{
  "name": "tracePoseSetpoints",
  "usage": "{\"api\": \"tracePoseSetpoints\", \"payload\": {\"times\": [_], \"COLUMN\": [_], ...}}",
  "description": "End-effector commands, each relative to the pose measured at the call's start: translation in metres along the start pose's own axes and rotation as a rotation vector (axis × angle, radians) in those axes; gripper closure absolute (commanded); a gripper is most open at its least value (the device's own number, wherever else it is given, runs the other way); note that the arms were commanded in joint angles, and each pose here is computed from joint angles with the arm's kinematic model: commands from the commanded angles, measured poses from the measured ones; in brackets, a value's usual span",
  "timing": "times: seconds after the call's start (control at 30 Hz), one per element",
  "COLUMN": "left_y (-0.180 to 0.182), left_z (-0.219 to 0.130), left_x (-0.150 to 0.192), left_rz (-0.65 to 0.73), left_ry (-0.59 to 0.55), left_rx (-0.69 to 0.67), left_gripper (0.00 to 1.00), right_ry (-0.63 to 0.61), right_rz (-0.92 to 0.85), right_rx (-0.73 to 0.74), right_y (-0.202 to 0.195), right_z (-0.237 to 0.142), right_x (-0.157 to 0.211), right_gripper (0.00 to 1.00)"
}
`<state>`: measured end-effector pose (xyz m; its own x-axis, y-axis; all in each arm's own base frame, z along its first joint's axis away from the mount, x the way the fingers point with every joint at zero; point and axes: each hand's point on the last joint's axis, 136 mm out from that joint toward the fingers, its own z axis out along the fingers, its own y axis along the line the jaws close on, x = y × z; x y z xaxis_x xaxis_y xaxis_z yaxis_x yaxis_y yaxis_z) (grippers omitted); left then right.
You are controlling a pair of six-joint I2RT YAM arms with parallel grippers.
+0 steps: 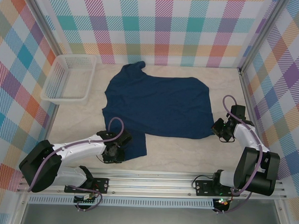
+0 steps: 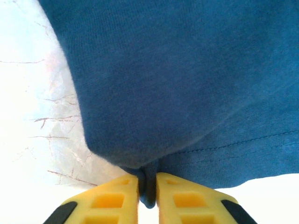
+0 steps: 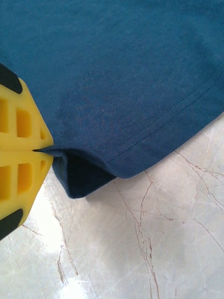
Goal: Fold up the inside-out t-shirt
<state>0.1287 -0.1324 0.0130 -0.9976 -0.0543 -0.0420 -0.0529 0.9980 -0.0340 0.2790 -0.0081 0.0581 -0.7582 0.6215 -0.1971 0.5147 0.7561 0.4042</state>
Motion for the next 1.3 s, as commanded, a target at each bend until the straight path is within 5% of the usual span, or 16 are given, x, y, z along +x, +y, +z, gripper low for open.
{"api": "tracePoseSetpoints", "payload": {"times": [0.0, 0.1, 0.6, 0.8, 1.27], "left_y": [-0.019, -0.016, 0.008, -0.008, -0.013], "left_z": [0.000, -0.003, -0.073, -0.106, -0.145], "left_x": [-0.009, -0.009, 0.013, -0.043, -0.216], "left_rz": [0.025, 0.021, -0.153, -0.190, -0.200], "left_ry": [-0.040, -0.048, -0.104, -0.174, -0.365], "left_rx": [0.062, 0.054, 0.206, 0.343, 0.371], "left_gripper": [0.90, 1.00, 1.00, 1.00, 1.00], "right_ry": [0.007, 0.005, -0.033, -0.092, -0.113], "right_rz": [-0.013, -0.012, 0.041, 0.024, -0.044], "right_rx": [-0.020, -0.019, 0.010, -0.011, 0.003], "right_y": [0.004, 0.003, -0.011, 0.007, 0.047], "right_z": [0.000, -0.002, -0.037, -0.040, 0.000], "right_x": [0.000, 0.000, 0.033, -0.004, -0.098], "right_gripper": [1.00, 1.00, 1.00, 1.00, 1.00]}}
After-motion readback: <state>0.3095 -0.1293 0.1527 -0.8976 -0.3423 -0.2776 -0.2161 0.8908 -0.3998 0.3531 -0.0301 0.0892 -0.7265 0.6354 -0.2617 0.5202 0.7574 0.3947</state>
